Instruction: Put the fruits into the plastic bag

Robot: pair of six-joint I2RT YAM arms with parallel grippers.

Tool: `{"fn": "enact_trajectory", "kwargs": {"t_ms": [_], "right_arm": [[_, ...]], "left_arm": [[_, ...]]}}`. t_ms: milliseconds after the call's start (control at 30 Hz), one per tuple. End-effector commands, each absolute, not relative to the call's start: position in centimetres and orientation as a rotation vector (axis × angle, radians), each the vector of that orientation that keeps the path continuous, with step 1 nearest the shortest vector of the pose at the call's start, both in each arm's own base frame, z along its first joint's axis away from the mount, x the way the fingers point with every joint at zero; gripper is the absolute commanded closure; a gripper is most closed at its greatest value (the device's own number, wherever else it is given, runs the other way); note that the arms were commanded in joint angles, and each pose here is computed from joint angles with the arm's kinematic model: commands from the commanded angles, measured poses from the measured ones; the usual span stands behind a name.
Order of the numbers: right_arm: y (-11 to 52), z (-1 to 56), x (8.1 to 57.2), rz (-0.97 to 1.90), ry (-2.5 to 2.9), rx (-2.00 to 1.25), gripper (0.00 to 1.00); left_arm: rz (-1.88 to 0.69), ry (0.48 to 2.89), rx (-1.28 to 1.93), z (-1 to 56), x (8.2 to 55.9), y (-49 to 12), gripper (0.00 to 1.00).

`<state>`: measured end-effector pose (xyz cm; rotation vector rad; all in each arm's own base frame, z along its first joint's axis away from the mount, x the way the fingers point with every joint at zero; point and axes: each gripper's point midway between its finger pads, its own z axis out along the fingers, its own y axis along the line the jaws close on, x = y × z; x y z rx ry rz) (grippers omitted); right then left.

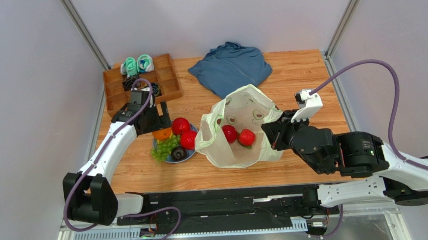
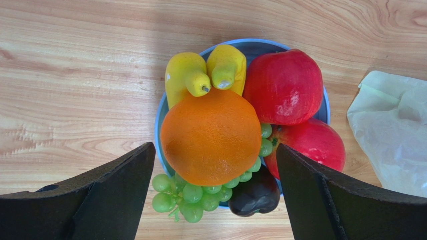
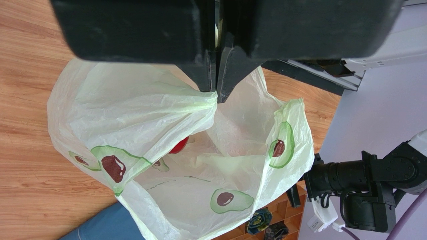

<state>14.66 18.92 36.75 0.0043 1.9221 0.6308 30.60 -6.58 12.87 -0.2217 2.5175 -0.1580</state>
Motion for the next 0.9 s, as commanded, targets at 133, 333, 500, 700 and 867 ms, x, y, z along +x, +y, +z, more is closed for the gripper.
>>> {"fn": "enact_trajectory", "kwargs": {"t_ms": [133,333,500,700,867], "right_arm": [[18.6,38.0,15.0,0.660,1.891,0.067,1.00],[18.5,38.0,15.0,0.666,1.890,0.068,1.00],[18.5,37.9,15.0,0.666,1.893,0.071,1.00],[18.6,38.0,14.9,0.671,1.892,0.070,1.00],[18.7,37.9,14.9,0.668,1.894,0.069,1.00]], "left_arm": [[-0.214,2.521,-0.256,11.7,31.0,-7.1,0.01],[-0.186,2.535,-0.262,10.9,30.8,-6.7,0.01],[-0.163,2.543,-0.249,10.4,30.7,-6.4,0.08],[-0.166,2.536,-0.244,10.6,30.6,-6.4,0.23],[-0.178,2.521,-0.237,11.1,30.3,-6.4,0.30]]}}
